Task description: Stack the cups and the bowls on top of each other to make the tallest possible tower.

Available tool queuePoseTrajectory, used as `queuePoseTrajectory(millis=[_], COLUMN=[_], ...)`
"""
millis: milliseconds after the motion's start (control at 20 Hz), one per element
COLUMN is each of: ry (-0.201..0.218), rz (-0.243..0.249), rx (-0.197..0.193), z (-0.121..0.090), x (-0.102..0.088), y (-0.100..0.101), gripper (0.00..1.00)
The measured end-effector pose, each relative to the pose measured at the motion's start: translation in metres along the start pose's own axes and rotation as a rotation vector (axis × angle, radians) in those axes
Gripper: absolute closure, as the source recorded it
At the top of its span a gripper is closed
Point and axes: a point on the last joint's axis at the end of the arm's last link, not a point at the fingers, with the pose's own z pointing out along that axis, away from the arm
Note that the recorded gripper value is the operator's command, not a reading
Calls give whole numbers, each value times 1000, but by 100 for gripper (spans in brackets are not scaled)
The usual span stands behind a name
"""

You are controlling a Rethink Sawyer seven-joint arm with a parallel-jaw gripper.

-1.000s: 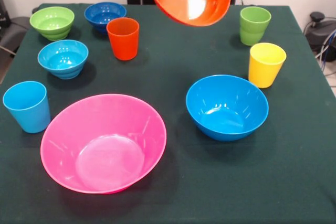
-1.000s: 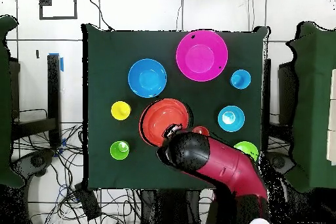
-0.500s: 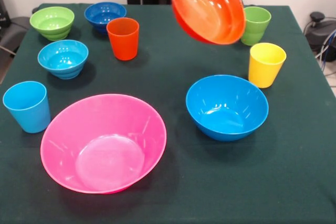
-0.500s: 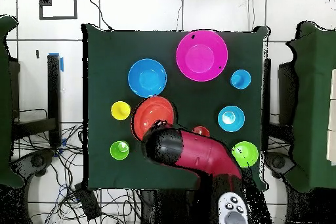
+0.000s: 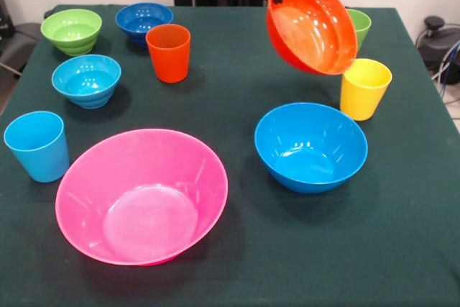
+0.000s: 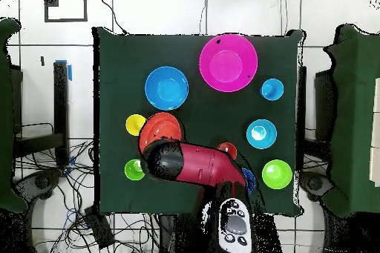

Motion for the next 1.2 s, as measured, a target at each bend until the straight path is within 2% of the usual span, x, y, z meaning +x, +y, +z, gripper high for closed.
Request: queuePoseTrajectory(millis=[150,450,800,950,1200], ry=[6,-10,-32,-30,-11], rz=[23,55,59,62,76], rx=[-5,-20,-30,-30,-24], z=[0,-11,-22,-21,-19], x=[-4,-13,-17,-21,-36], y=[-5,-12,-11,-12,-15], gripper=[100,100,100,100,100])
